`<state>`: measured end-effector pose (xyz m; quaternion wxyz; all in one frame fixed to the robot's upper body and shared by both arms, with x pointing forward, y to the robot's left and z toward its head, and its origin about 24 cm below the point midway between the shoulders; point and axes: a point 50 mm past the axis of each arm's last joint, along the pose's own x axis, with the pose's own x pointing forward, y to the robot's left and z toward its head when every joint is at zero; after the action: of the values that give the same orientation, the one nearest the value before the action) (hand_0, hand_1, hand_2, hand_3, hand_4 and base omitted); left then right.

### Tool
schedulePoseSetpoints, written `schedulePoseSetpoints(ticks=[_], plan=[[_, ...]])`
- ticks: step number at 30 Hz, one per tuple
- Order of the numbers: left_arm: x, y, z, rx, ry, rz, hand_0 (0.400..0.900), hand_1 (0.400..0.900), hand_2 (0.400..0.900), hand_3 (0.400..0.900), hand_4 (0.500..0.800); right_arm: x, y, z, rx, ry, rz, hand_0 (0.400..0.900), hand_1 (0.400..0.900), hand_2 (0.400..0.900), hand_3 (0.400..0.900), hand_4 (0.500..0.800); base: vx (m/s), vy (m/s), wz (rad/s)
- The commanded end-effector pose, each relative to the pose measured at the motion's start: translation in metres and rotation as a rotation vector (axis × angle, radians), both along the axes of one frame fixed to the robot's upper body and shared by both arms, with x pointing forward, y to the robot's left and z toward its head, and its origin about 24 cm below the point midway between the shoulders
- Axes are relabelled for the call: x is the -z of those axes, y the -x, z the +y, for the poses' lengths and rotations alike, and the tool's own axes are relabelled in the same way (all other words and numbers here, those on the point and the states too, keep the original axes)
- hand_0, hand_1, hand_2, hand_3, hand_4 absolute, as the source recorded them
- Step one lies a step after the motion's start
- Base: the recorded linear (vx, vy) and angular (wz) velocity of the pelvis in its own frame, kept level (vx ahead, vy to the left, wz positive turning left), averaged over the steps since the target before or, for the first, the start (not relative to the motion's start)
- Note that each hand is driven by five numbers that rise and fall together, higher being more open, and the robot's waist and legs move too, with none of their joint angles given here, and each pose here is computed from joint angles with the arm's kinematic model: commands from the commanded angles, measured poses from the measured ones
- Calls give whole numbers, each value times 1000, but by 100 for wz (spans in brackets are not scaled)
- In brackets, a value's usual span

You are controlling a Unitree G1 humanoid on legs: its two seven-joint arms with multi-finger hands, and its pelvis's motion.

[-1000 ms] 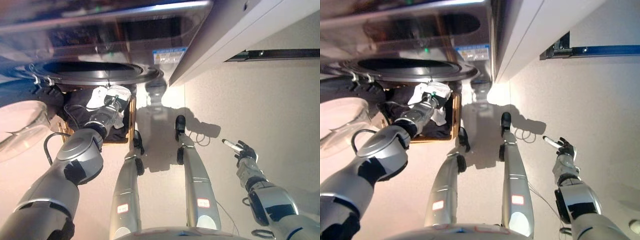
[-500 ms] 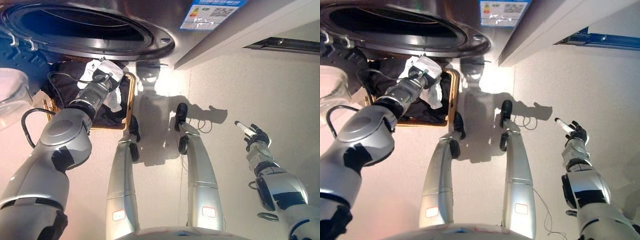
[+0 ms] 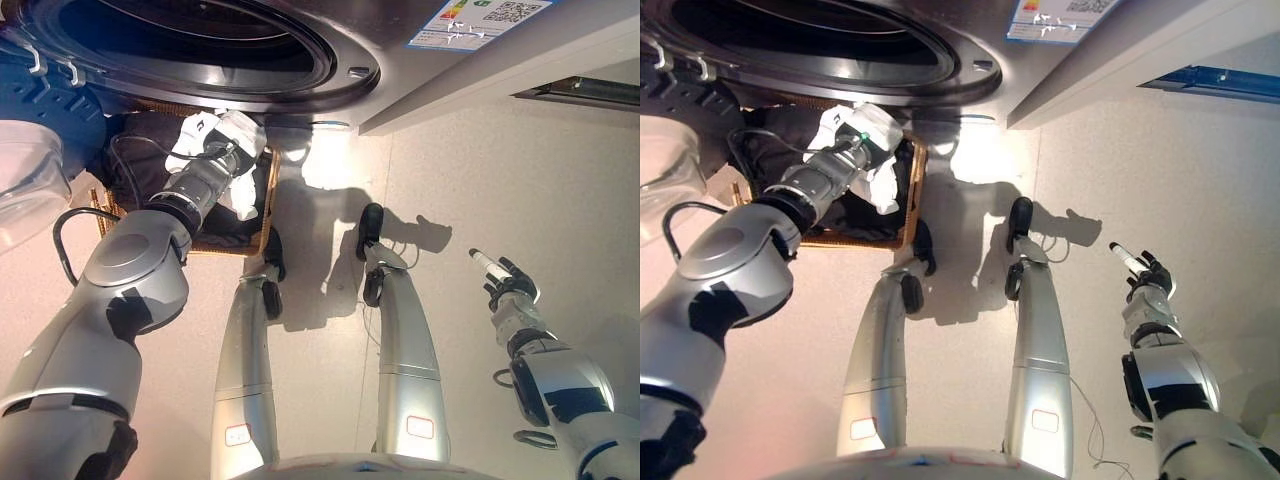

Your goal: Put the clothes in the basket into the washing machine.

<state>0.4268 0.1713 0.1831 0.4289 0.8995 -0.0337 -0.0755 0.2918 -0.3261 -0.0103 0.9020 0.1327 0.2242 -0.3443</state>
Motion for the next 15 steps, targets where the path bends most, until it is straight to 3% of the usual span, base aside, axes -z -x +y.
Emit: schedulePoseSetpoints(ticks=[1, 3, 4, 5, 9, 11, 13, 15], plan=[[-13, -4, -6, -30, 69, -60, 400, 400, 400, 400, 500, 13, 43, -37, 123, 83, 114, 900, 900, 900, 900, 800, 10, 19, -3], [-16, -4, -11, -10, 89, -75, 400, 400, 400, 400, 500, 18, 44, -31, 105, 80, 128, 900, 900, 900, 900, 800, 6, 14, -3], [-6, -1, 7, -28, 104, -66, 400, 400, 400, 400, 500, 21, 47, -31, 106, 76, 133, 900, 900, 900, 900, 800, 0, 0, 0], [-3, 0, 11, -37, 106, -73, 400, 400, 400, 400, 500, 26, 53, -31, 110, 72, 143, 900, 900, 900, 900, 800, 0, 0, 0], [-11, -1, -3, 22, 168, -95, 400, 400, 400, 400, 500, 34, 58, -26, 97, 56, 143, 900, 900, 900, 900, 800, 0, 0, 0], [-17, 0, -5, 43, 322, -126, 400, 400, 400, 400, 500, 42, 67, -24, 97, 44, 148, 900, 900, 900, 900, 800, 4, -44, 4], [-1, 3, 13, -45, 576, -203, 400, 400, 400, 400, 500, 45, 65, -17, 64, 51, 152, 900, 900, 900, 900, 800, -43, -46, -1], [9, 6, 18, -92, 718, -238, 400, 400, 400, 400, 500, 50, 60, -5, 33, 53, 168, 900, 900, 900, 900, 800, -85, -27, -4]])
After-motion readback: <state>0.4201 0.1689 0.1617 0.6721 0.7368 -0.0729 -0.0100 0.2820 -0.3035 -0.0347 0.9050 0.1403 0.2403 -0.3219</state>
